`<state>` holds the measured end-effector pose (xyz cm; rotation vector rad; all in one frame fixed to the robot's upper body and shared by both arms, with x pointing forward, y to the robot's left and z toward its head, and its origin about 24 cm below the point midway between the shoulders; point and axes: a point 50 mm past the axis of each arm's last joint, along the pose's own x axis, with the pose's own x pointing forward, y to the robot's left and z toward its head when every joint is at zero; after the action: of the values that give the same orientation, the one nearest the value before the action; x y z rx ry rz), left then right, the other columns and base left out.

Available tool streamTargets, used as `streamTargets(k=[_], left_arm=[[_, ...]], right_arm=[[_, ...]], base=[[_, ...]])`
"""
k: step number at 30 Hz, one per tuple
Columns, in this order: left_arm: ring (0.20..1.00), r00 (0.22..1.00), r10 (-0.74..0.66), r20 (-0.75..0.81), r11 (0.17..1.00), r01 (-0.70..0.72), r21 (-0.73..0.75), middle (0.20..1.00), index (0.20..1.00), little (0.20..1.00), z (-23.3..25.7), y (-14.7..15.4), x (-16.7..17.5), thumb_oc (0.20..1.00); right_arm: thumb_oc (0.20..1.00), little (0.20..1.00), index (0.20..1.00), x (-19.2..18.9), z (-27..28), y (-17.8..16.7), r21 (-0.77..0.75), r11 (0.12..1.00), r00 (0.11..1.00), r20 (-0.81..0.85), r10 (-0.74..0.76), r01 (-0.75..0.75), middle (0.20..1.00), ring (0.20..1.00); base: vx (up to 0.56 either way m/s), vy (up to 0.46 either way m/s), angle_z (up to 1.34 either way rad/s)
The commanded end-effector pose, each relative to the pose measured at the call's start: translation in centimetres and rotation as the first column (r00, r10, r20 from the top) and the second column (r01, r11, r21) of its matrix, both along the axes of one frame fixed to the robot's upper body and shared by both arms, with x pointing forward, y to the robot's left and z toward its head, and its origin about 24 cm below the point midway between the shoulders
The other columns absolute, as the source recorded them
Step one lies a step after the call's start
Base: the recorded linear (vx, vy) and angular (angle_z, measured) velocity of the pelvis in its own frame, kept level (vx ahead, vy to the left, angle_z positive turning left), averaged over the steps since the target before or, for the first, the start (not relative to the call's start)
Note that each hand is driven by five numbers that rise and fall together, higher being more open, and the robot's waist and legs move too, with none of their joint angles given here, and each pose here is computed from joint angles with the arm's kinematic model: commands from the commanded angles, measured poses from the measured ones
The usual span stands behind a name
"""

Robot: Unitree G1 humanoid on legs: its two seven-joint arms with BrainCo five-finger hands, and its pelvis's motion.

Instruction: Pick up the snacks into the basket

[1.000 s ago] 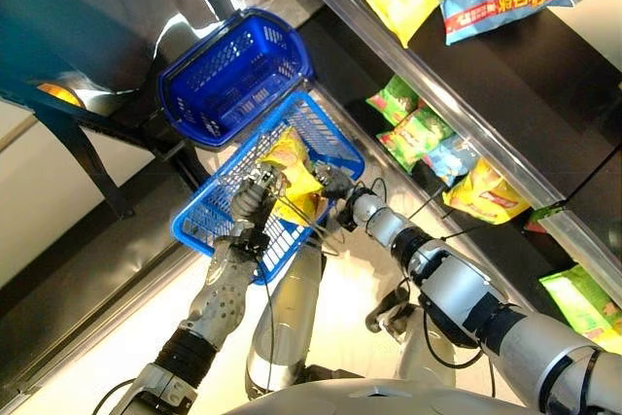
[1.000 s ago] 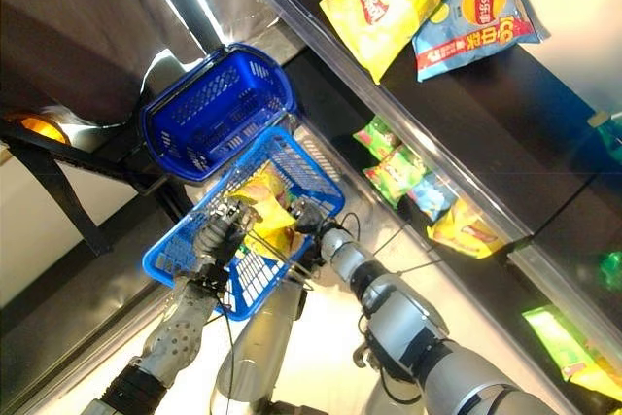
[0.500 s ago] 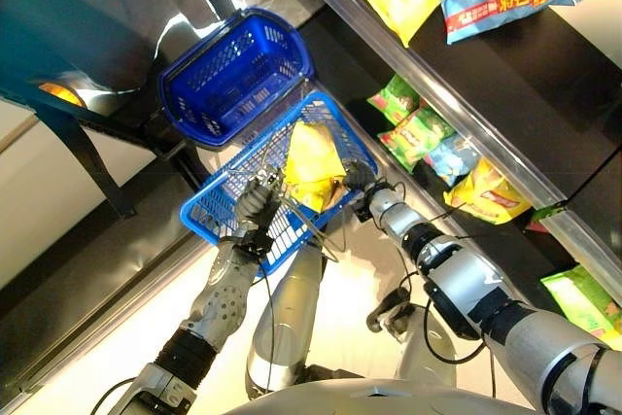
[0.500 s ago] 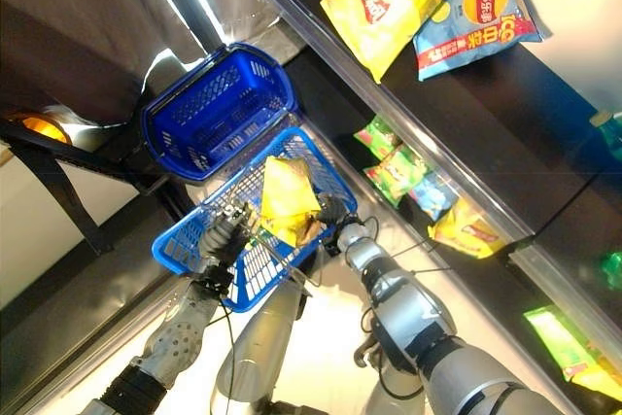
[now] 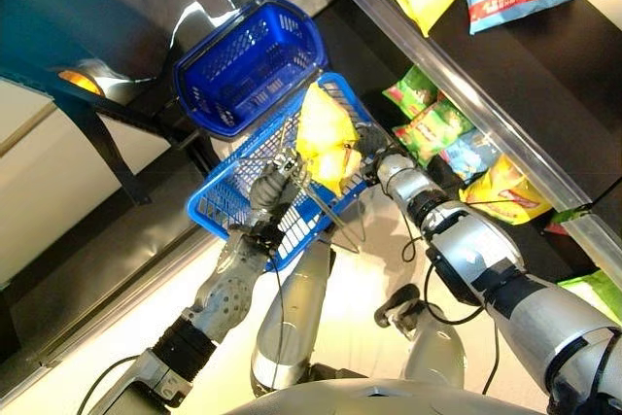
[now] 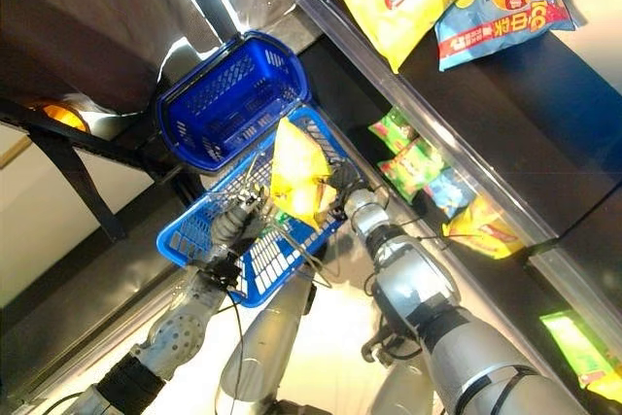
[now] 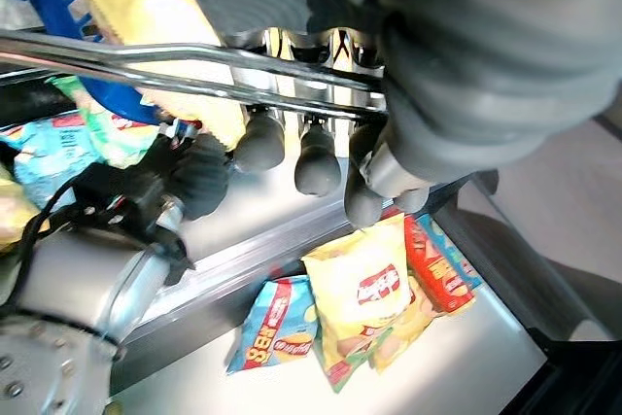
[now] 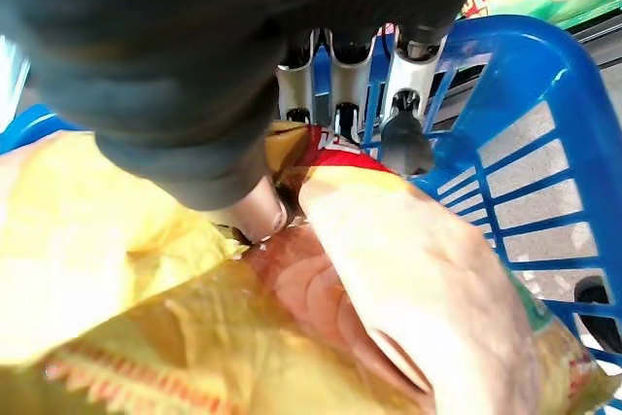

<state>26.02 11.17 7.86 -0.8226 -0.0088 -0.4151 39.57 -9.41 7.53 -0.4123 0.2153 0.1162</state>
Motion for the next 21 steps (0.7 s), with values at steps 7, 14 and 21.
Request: streamTargets(k=[7,14,21], left_arm=[[0.200,0.841,-0.261,0.475,0.902,0.388,-0.191,0.200,0.200,0.200,10.2,-5.3,-3.5,0.200],[0.200,0.807,-0.242,0.539,0.886,0.411,-0.217,0.200,0.200,0.200,11.8,-5.4,-3.9,0.200],[0.200,0.823,-0.214,0.526,0.896,0.380,-0.230,0.200,0.200,0.200,11.5,-5.2,-3.7,0.200]], right_arm=[[0.200,0.200,0.200,0.8,2.0,0.4,-0.017,1.000,0.999,0.050,-0.007,0.007,0.200,0.200],[1.000,1.000,1.000,0.4,0.8,-0.7,-0.039,0.999,0.999,0.022,-0.032,0.033,1.000,1.000],[1.000,1.000,1.000,0.5,1.2,-0.2,-0.052,0.998,0.998,0.059,-0.015,0.019,1.000,1.000]], base=[[0.00,0.004,0.01],[0.00,0.000,0.00],[0.00,0.000,0.00]])
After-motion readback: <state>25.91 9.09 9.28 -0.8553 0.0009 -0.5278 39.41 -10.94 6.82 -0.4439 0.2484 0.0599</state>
